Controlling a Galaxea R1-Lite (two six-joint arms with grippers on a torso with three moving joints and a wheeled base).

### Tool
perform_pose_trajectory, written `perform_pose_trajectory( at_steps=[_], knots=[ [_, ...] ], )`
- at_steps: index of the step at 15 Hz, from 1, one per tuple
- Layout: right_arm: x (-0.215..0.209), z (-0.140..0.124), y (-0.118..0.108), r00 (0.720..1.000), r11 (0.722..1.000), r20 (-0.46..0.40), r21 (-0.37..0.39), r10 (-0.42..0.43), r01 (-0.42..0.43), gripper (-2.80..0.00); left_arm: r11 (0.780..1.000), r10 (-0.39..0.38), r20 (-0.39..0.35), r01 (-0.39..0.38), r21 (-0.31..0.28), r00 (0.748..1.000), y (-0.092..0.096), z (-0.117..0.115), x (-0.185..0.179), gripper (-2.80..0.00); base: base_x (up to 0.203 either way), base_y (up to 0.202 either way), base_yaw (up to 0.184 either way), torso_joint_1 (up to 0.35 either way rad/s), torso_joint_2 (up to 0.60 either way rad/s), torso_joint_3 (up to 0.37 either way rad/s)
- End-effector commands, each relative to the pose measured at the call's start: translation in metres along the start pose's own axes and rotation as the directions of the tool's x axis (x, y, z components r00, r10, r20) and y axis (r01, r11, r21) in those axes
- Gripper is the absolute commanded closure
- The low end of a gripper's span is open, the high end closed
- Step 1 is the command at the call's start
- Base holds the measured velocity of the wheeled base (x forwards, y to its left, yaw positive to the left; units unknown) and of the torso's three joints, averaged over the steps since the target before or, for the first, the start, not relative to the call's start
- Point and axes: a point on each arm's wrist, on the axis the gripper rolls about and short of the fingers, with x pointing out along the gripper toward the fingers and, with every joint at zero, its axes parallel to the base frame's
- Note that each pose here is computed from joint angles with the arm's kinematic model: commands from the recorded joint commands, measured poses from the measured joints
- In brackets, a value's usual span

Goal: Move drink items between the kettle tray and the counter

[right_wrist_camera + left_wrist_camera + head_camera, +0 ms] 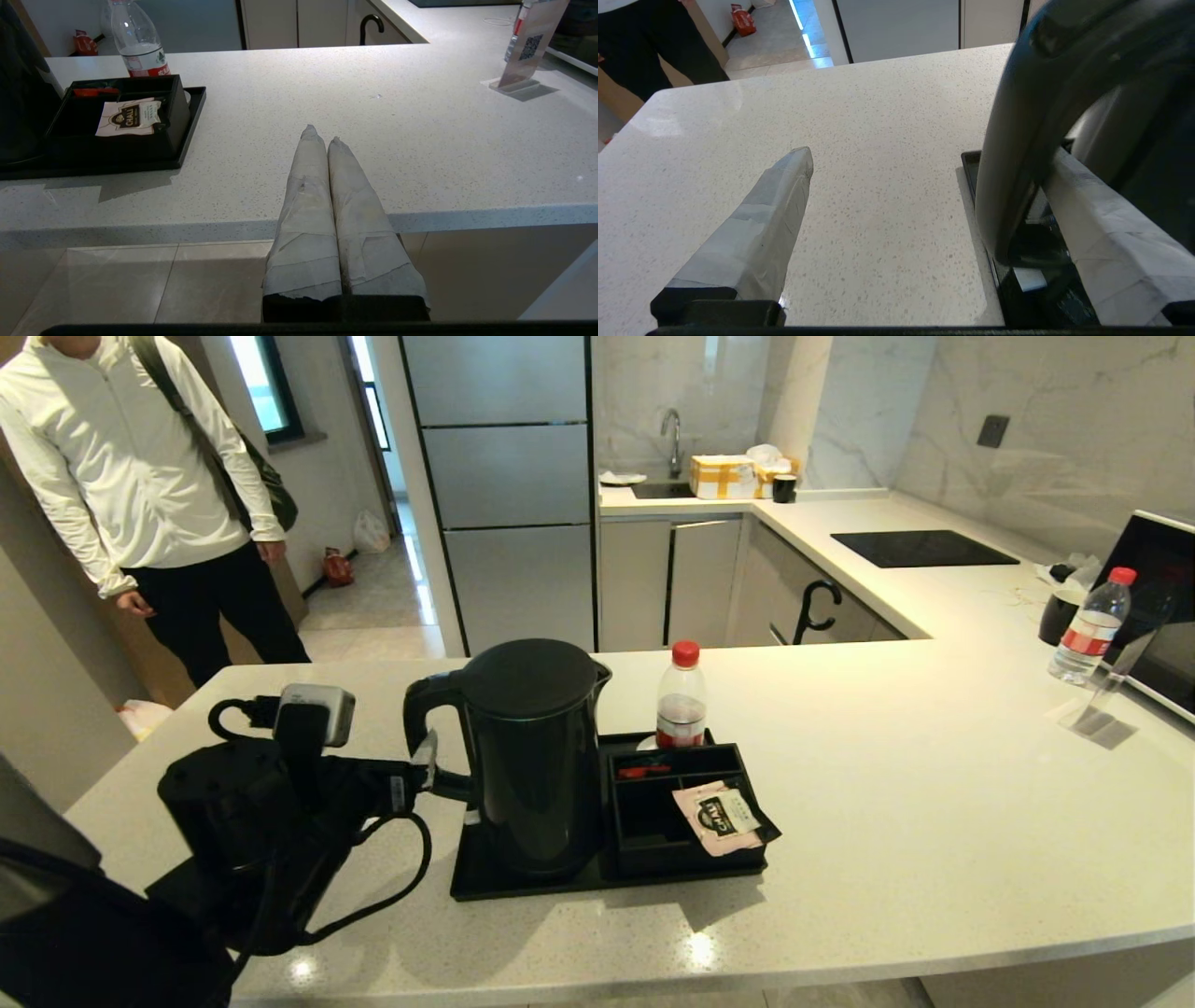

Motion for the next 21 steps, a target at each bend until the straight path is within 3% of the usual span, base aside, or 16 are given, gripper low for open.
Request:
perform_pose_trajectory(
  at_steps=[1, 10, 13, 19, 20, 21],
  knots=[
    [0.002, -0.009, 0.0, 1.0, 1.0, -0.031, -0.001, 0.001, -0.001, 0.0, 1.0, 0.002, 0.015, -0.001, -0.007, 1.0, 0.003, 0.004, -0.008, -2.8, 0.0, 0.0, 0.0, 0.0, 0.0, 0.0],
    [0.002, -0.009, 0.0, 1.0, 1.0, -0.031, -0.001, 0.001, -0.001, 0.0, 0.998, -0.063, 0.024, 0.063, -0.001, 0.998, -0.006, 0.008, -0.038, -2.8, 0.0, 0.0, 0.0, 0.0, 0.0, 0.0],
    [0.002, -0.009, 0.0, 1.0, 1.0, -0.031, -0.001, 0.001, -0.001, 0.0, 0.999, -0.047, 0.045, 0.047, -0.01, 0.998, -0.003, 0.014, -0.047, -2.8, 0.0, 0.0, 0.0, 0.0, 0.0, 0.0],
    [0.002, -0.009, 0.0, 1.0, 1.0, -0.031, -0.001, 0.001, -0.001, 0.0, 0.998, 0.058, 0.106, -0.054, -0.043, 0.993, 0.026, 0.033, -0.093, -2.8, 0.0, 0.0, 0.0, 0.0, 0.0, 0.0],
    [0.002, -0.009, 0.0, 1.0, 1.0, -0.031, -0.001, 0.001, -0.001, 0.0, 0.997, 0.072, 0.1, -0.068, -0.04, 0.992, 0.03, 0.034, -0.1, 0.0, 0.0, 0.0, 0.0, 0.0, 0.0, 0.0],
    [0.002, -0.009, 0.0, 1.0, 1.0, -0.031, -0.001, 0.001, -0.001, 0.0, 0.996, 0.083, 0.09, -0.08, -0.035, 0.992, 0.034, 0.035, -0.106, 0.0, 0.0, 0.0, 0.0, 0.0, 0.0, 0.0]
  ],
)
